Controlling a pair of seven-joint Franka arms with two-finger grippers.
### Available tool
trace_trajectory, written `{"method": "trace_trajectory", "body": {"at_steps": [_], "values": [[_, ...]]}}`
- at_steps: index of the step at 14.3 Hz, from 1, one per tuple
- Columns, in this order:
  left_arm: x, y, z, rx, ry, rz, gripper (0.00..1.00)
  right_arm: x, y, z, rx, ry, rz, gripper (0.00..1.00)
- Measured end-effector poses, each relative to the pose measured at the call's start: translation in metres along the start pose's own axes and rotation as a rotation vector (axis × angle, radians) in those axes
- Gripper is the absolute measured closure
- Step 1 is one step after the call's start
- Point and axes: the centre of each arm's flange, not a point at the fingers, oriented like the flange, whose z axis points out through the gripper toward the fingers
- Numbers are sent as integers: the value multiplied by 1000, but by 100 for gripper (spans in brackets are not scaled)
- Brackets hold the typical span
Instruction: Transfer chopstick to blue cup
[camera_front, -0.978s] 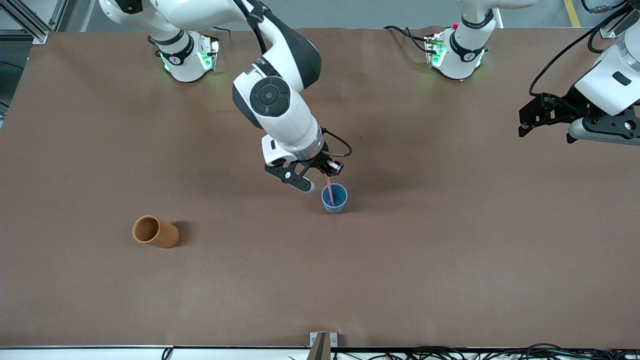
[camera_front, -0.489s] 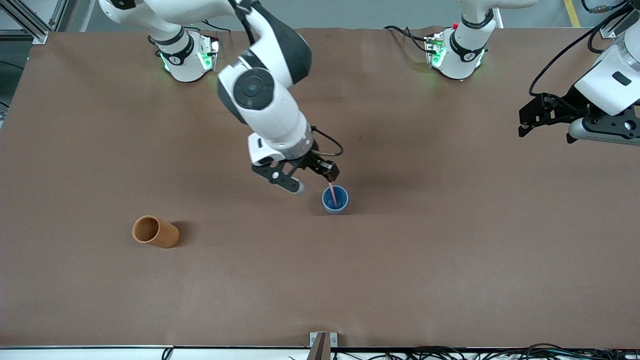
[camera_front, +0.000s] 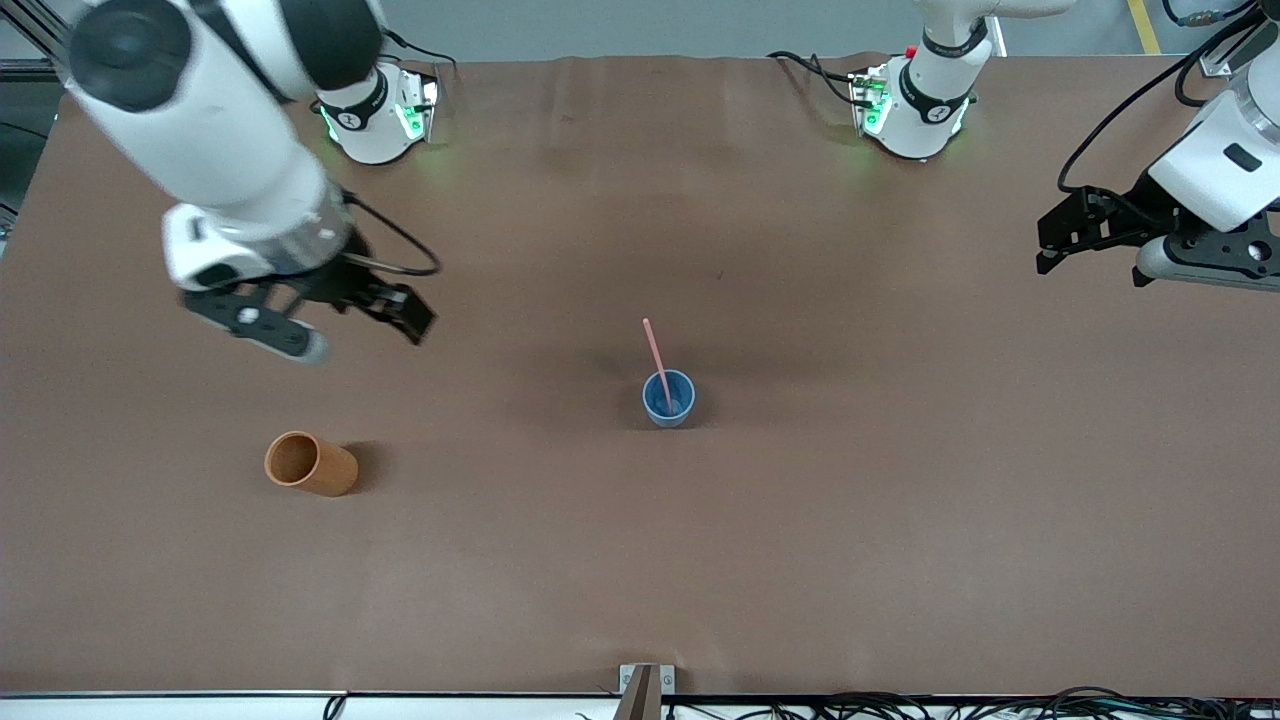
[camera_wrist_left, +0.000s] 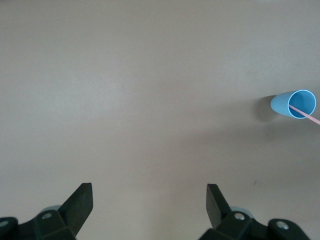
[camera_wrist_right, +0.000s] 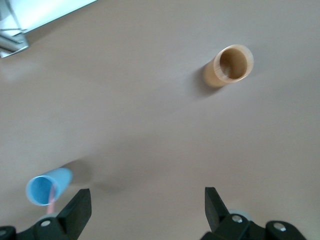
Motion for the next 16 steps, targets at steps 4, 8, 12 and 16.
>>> {"method": "trace_trajectory", "body": {"at_steps": [4,8,12,16], "values": [[0,0,0,0,0,0,0,29,121,-17,-12,-2,-92,0],[0,0,0,0,0,0,0,35,208,-37,-10,15,-130,0],[0,0,0,0,0,0,0,32,224,-64,-5,46,-179,0],[0,0,0,-2,0,0,0,21,224,-69,-26,-16,-235,0]]}}
